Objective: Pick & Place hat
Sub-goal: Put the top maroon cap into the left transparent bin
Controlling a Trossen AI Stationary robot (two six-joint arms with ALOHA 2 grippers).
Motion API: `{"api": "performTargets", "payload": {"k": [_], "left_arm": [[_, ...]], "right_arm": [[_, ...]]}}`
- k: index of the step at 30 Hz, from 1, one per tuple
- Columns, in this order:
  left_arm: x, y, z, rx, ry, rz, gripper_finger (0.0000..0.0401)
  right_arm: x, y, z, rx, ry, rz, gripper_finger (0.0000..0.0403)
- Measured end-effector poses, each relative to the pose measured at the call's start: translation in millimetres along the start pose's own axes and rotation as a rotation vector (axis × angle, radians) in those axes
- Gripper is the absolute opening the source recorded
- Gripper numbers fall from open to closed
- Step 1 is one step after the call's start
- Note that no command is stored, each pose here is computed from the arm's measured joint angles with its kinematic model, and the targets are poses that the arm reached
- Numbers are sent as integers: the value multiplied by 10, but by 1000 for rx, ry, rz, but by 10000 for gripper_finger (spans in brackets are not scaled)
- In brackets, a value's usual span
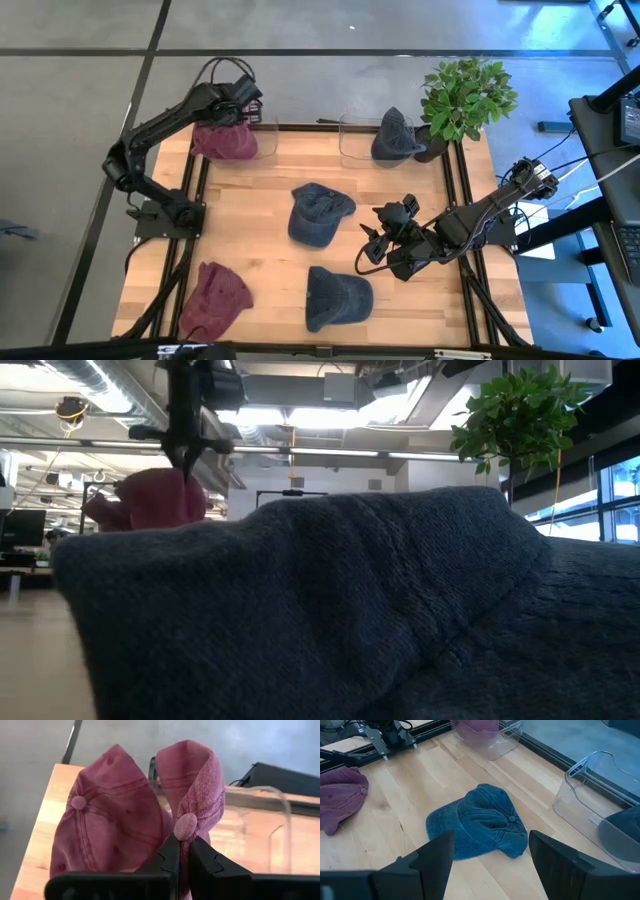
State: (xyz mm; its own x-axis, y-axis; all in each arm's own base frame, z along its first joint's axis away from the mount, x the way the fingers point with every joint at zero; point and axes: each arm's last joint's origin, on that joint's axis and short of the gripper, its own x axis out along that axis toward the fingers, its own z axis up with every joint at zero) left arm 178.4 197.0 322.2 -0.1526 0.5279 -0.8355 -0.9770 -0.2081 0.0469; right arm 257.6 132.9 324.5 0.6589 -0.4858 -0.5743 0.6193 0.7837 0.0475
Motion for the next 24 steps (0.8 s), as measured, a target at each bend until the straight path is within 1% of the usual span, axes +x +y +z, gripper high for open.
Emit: {"api": "performTargets", "payload": {"k": [4, 8, 12, 18, 24], "left_arm": [[130, -51, -51, 6, 21, 31, 15], [208, -63, -94, 23, 30, 61, 27], [209, -57, -95, 90, 22, 69, 38], [204, -14, -62, 48, 16, 73, 51], [228, 13, -38, 32, 52, 59, 84]], "right_arm": [[0, 0, 0, 0, 0, 0, 257], [0, 0, 0, -1, 0, 0, 257], [0, 0, 0, -2, 0, 0, 257], [0, 0, 0, -2, 1, 0, 257], [0, 0, 0, -5, 1, 1, 257]]}}
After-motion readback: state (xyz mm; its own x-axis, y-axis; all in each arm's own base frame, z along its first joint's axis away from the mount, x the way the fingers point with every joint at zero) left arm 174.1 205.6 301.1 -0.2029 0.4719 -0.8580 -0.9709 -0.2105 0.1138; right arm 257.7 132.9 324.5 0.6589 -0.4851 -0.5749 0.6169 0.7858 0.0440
